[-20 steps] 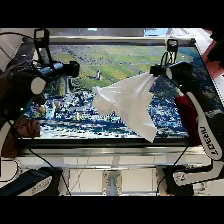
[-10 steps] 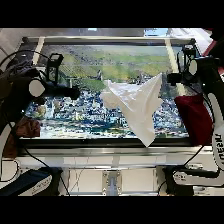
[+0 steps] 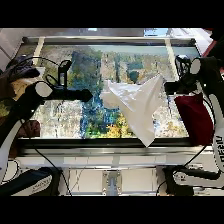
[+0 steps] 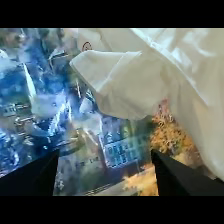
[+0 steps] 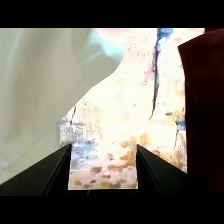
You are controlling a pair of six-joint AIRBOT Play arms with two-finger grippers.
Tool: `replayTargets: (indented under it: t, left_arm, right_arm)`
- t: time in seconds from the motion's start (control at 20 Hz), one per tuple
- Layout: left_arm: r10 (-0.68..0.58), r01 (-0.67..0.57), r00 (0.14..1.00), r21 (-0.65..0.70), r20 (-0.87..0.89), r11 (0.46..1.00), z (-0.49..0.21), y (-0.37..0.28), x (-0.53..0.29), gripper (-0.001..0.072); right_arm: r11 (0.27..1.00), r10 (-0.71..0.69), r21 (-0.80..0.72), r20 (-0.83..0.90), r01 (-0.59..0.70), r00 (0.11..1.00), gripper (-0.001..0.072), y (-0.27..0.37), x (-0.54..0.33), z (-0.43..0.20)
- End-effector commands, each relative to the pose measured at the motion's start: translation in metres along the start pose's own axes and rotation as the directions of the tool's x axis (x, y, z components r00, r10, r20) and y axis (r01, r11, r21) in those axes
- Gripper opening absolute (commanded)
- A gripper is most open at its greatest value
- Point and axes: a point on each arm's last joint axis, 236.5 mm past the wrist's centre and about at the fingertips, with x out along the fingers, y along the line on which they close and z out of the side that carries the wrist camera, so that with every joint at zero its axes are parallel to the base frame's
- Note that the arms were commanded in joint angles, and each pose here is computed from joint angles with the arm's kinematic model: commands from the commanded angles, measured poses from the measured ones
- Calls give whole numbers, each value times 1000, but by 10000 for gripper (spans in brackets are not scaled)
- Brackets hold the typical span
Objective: Fold the shirts.
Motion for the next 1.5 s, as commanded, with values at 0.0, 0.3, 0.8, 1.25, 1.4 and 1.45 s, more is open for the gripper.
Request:
replayTargets:
  t: [0.0,0.3,0.8,1.25,1.4,1.45]
  left_arm:
    - [-108,96,994,-302,-22,948,-5,-8,39,640]
    - [-217,196,975,-640,47,743,2,-3,98,640]
    - [-213,221,970,-787,117,576,6,14,135,639]
    - [-258,287,952,-774,164,564,31,-16,167,525]
    - [-255,281,954,-777,160,563,31,-12,174,313]
    - [-254,278,954,-777,157,564,29,-11,175,178]
  right_arm:
    - [998,-17,-57,-50,14,999,479,7,5,-27]
    - [998,-20,-58,-34,18,999,478,3,-7,-81]
    - [995,74,43,239,-87,968,478,15,-88,-92]
    - [961,262,64,109,-270,959,479,64,-44,-126]
    - [959,269,95,-8,-267,963,479,69,2,-162]
    - [955,278,109,-22,-275,960,479,72,17,-169]
